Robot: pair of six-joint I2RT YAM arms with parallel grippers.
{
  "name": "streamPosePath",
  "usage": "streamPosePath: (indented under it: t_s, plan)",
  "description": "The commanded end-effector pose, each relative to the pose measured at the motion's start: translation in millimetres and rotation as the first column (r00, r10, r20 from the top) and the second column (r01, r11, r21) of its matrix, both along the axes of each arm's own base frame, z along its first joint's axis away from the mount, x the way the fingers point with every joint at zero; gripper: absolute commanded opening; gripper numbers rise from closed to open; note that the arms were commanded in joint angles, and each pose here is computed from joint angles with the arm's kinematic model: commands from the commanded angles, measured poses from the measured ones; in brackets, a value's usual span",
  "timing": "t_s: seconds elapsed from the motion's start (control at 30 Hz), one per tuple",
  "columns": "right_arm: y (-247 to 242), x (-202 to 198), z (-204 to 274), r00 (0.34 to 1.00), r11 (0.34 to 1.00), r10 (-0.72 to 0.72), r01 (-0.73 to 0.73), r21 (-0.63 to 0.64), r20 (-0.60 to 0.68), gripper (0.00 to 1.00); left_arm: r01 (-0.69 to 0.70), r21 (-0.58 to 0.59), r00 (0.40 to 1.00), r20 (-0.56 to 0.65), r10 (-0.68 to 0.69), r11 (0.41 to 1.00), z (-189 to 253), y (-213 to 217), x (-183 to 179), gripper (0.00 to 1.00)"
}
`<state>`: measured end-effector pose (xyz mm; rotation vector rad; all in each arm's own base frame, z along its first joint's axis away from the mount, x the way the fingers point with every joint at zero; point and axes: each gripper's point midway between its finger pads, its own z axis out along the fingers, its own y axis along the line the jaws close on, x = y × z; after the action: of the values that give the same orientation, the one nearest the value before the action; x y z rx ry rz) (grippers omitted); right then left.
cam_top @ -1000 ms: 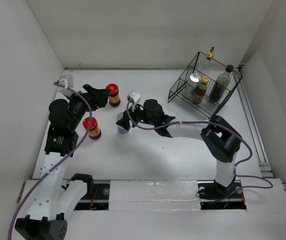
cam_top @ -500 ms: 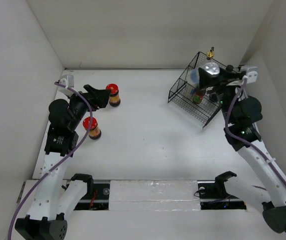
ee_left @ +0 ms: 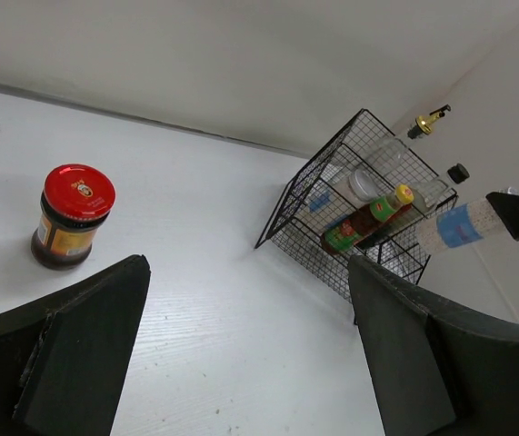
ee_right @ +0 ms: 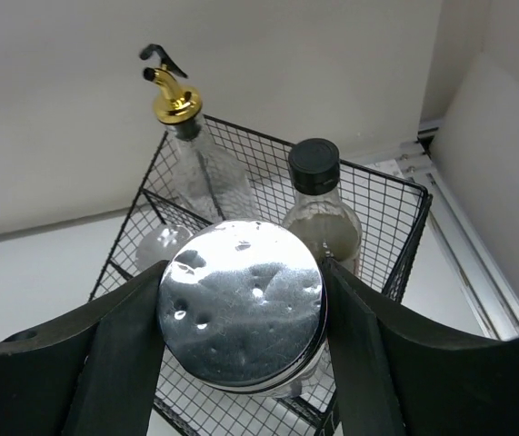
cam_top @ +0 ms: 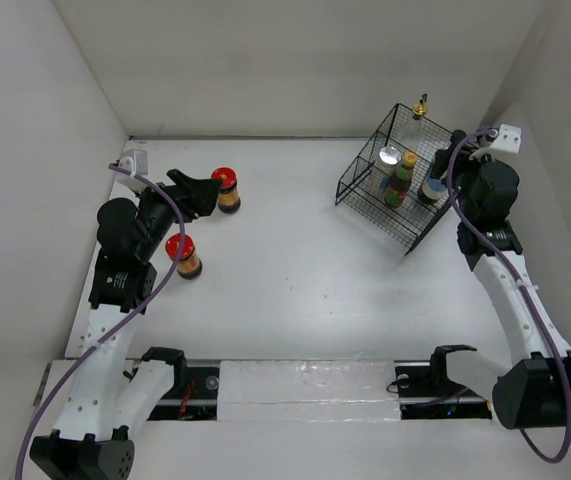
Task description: Organize the condiment bottles
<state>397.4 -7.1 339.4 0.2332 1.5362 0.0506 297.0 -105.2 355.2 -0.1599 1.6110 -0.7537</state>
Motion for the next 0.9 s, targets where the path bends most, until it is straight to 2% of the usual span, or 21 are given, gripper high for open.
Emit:
streamPosePath:
  t_s: [0.0, 0.3, 0.57, 0.87]
  plan:
    - [-3.9, 2.1, 46.8, 0.988, 1.0, 0.002, -0.006, 0.024, 0.157, 0.43, 0.009, -0.011, 0.999, 0.052, -0.009, 1.0, 10.9, -0.9, -0.7, 0.87]
    - [-15.1, 32.4, 19.2, 0.989, 0.999, -0.02, 0.014, 0.042, 0.147, 0.42, 0.018, -0.01, 0.999, 0.043, -0.018, 1.0, 8.2, -2.6, 0.8, 0.87]
    - [-10.8, 46.7, -27.3, 0.998, 0.998, 0.003, -0.007, 0.059, 0.062, 0.42, 0.027, -0.009, 0.999, 0.034, -0.027, 1.0, 5.0, -4.6, 4.7, 0.87]
    - [-5.3, 56.3, -79.9, 0.999, 0.996, 0.0, 0.004, 0.089, -0.046, 0.49, 0.037, -0.007, 0.999, 0.025, -0.036, 0.999, 2.3, -6.2, 6.1, 0.87]
